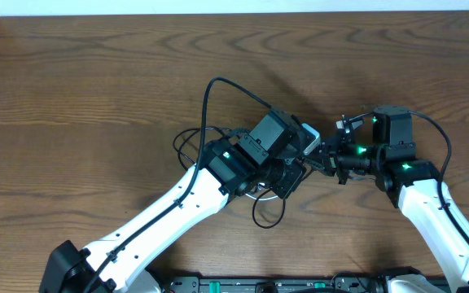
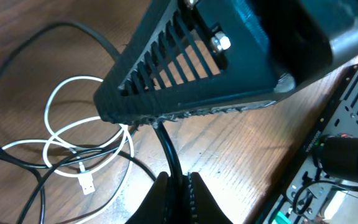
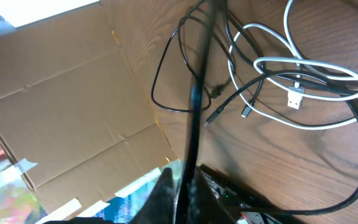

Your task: Untangle cables

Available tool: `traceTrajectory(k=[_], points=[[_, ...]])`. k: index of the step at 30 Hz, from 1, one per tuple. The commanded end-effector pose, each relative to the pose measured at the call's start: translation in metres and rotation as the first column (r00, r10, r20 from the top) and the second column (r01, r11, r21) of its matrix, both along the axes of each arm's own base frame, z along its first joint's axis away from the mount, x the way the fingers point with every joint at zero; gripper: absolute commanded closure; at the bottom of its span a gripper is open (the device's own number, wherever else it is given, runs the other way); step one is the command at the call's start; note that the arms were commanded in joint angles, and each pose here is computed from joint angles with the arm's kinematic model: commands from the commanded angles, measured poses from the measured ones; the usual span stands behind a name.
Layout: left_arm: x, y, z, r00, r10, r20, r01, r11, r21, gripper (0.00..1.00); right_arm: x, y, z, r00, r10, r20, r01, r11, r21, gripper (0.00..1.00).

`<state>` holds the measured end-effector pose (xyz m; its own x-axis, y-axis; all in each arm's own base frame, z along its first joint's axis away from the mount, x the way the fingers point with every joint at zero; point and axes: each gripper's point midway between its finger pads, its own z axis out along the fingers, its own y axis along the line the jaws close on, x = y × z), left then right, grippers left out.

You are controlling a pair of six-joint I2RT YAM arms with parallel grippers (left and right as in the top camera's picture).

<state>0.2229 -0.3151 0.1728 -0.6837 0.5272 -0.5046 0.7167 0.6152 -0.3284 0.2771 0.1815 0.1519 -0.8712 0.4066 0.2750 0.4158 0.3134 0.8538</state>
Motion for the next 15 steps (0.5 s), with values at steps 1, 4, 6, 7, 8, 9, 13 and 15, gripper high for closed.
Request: traceTrajectory(k=[1, 4, 6, 7, 8, 9, 13, 15], points=[[-0.002, -0.004, 0.002, 1.0, -0.009, -0.01, 0.009, 1.0, -0.017, 0.92, -0.001, 0.001, -0.001, 1.0, 0.001, -0.001, -0.001, 1.0, -0.004, 0.99], [-0.002, -0.004, 0.002, 1.0, -0.009, -0.01, 0.008, 1.0, -0.016, 0.91, -0.001, 0.001, -0.001, 1.0, 0.002, 0.001, -0.002, 1.0, -0.005, 0.99], [-0.001, -0.003, 0.002, 1.0, -0.006, -0.007, 0.006, 1.0, -0.013, 0.76, 0.0, 0.0, -0.002, 1.0, 0.012, 0.027, -0.011, 1.0, -0.017, 0.99], [0.0, -0.002, 0.001, 1.0, -0.002, -0.003, 0.002, 1.0, -0.008, 0.71, 0.0, 0.0, -0.002, 0.999, 0.017, 0.042, -0.016, 1.0, -0.026, 0.99], [0.002, -0.001, 0.0, 1.0, 0.007, 0.005, -0.007, 1.0, 0.004, 0.67, 0.001, -0.001, -0.003, 0.997, 0.026, 0.069, -0.023, 0.999, -0.042, 0.99], [0.004, 0.002, -0.001, 1.0, 0.018, 0.015, -0.018, 1.0, 0.018, 0.65, 0.003, -0.002, -0.005, 0.994, 0.037, 0.103, -0.031, 0.998, -0.063, 0.99], [0.016, 0.022, -0.01, 0.993, 0.085, 0.077, -0.094, 0.988, 0.122, 0.63, 0.007, -0.008, -0.012, 0.963, 0.11, 0.247, -0.067, 0.982, -0.174, 0.99], [0.026, 0.039, -0.016, 0.981, 0.146, 0.126, -0.169, 0.965, 0.2, 0.65, 0.009, -0.012, -0.017, 0.938, 0.157, 0.309, -0.084, 0.968, -0.238, 0.99]])
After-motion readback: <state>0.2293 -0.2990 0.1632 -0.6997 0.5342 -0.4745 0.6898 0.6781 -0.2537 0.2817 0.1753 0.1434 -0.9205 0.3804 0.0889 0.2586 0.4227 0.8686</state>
